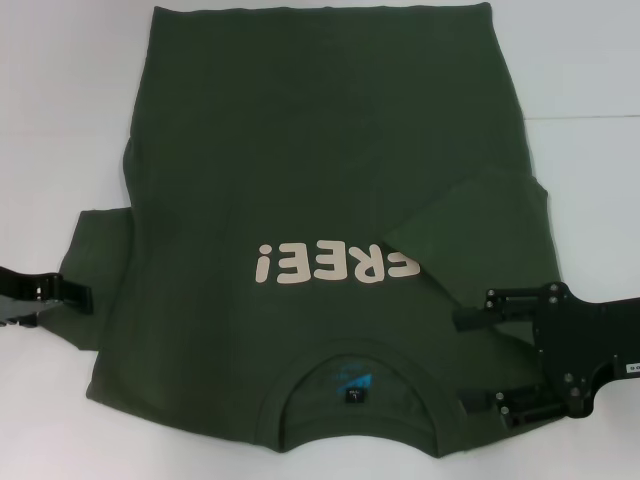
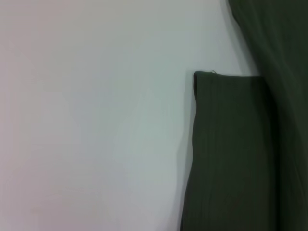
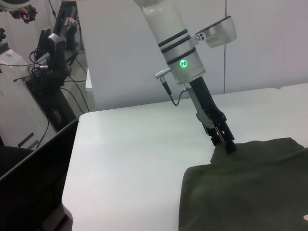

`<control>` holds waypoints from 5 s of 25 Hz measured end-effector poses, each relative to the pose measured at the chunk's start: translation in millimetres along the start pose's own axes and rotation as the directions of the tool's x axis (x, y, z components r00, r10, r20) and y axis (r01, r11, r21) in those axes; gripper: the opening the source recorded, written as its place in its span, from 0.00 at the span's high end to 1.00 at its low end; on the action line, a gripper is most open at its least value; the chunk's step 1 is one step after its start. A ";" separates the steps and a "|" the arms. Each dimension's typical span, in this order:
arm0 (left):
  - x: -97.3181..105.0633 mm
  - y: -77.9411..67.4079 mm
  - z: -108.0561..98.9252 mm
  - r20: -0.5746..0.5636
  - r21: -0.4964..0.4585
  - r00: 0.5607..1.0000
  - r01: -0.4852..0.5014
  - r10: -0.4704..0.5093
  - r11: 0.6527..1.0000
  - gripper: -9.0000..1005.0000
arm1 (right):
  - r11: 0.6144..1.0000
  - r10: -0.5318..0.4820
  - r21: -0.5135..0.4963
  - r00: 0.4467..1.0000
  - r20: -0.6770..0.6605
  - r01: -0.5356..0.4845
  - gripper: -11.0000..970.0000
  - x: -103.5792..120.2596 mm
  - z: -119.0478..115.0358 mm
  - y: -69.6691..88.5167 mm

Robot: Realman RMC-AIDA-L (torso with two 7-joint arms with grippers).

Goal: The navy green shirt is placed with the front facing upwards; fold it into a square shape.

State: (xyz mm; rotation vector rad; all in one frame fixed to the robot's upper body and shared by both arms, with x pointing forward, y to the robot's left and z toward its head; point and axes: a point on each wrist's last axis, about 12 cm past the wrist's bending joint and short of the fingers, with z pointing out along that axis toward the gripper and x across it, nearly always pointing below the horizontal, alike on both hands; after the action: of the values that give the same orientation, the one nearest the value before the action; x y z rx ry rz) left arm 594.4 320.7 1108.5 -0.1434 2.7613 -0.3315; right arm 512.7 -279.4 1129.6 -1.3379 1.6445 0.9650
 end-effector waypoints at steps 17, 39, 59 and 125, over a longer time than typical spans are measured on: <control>-1.0 -5.6 1.4 -0.013 0.012 1.000 -0.010 0.010 1.000 0.25 | 1.000 0.017 -0.001 1.000 -0.001 -0.017 0.16 1.8 -0.6 1.5; -4.2 -20.6 3.5 -0.014 -0.012 0.993 -0.116 0.116 0.993 0.69 | 1.000 0.025 -0.010 1.000 0.001 -0.025 0.31 1.6 -0.4 2.5; -10.4 1.4 -21.2 0.067 -0.092 0.982 -0.170 0.176 0.981 0.93 | 0.999 0.036 0.005 0.999 0.006 -0.036 0.31 2.0 -1.2 1.0; -32.0 -132.4 16.2 0.102 0.151 0.908 -0.418 0.406 0.896 0.93 | 0.996 0.088 0.015 0.996 0.022 -0.089 0.31 13.2 10.0 -2.3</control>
State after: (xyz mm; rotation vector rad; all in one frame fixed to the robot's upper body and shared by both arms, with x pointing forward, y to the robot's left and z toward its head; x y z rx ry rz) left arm 637.6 193.7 1137.1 0.4621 2.5917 -0.4319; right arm 514.3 -275.7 1113.5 -1.2491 1.7036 1.0128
